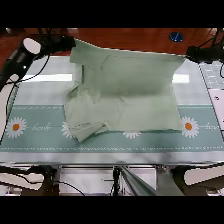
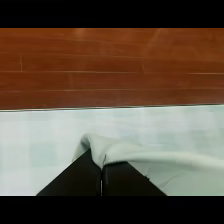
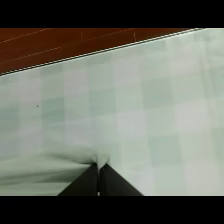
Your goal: Fold the shirts.
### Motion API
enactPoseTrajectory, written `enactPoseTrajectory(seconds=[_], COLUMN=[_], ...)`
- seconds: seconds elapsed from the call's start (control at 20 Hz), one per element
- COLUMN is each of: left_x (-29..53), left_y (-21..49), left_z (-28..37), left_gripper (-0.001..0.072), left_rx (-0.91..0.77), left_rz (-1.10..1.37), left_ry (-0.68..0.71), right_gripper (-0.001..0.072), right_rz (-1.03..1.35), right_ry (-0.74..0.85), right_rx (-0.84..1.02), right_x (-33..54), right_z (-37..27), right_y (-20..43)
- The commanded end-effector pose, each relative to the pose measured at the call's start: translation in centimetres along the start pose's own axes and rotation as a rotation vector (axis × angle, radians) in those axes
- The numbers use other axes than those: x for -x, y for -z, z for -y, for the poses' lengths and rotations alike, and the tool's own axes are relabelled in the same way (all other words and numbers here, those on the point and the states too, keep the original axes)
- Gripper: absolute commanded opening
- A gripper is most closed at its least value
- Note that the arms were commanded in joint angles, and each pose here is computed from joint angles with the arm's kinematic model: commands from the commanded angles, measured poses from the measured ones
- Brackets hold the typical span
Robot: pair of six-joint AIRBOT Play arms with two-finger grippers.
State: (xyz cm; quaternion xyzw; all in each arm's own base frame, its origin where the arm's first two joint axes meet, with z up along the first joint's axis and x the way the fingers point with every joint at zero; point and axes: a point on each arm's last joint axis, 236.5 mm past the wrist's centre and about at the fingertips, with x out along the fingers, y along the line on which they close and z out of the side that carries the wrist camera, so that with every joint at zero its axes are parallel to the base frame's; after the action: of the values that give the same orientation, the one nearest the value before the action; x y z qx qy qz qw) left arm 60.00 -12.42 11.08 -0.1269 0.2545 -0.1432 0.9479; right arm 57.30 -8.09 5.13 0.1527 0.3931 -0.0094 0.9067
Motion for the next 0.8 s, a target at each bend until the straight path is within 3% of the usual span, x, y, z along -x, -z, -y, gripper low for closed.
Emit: enactPoseTrajectory(seconds=[0.0,0.25,0.4,0.45,0.5,0.55,0.6,0.75], left_x=[-2.3,-3.7,-3.3,-2.8,-1.7,0.1,3.0,14.0], left_y=[2.1,11.5,13.2,12.6,11.0,8.9,6.4,2.2], left_z=[-0.9,-1.1,-0.7,-0.5,-0.5,-1.0,-2.7,-9.1], left_gripper=[0.0017,0.0019,0.0039,0.0129,0.0291,0.0404,0.0409,0.0409], left_rx=[0.010,0.022,0.034,0.035,0.025,-0.001,-0.050,-0.046], left_rz=[-0.019,-0.335,-0.403,-0.404,-0.401,-0.403,-0.416,-0.468], left_ry=[-0.018,0.031,0.049,0.059,0.067,0.064,0.033,-0.103], right_gripper=[0.0018,0.0018,0.0025,0.0105,0.0287,0.0352,0.0362,0.0397], right_rz=[0.009,-0.232,-0.305,-0.315,-0.312,-0.304,-0.289,-0.198], right_ry=[-0.029,-0.034,-0.057,-0.079,-0.109,-0.124,-0.100,0.085], right_rx=[-0.062,-0.049,-0.056,-0.060,-0.010,0.070,0.152,0.085], right_x=[-3.0,-4.5,-4.0,-3.4,-2.0,0.0,2.7,10.5], right_z=[0.1,0.5,-0.1,-0.7,-1.4,-1.7,-1.0,4.8], right_y=[0.6,7.0,8.6,8.6,7.8,6.6,5.1,1.5])
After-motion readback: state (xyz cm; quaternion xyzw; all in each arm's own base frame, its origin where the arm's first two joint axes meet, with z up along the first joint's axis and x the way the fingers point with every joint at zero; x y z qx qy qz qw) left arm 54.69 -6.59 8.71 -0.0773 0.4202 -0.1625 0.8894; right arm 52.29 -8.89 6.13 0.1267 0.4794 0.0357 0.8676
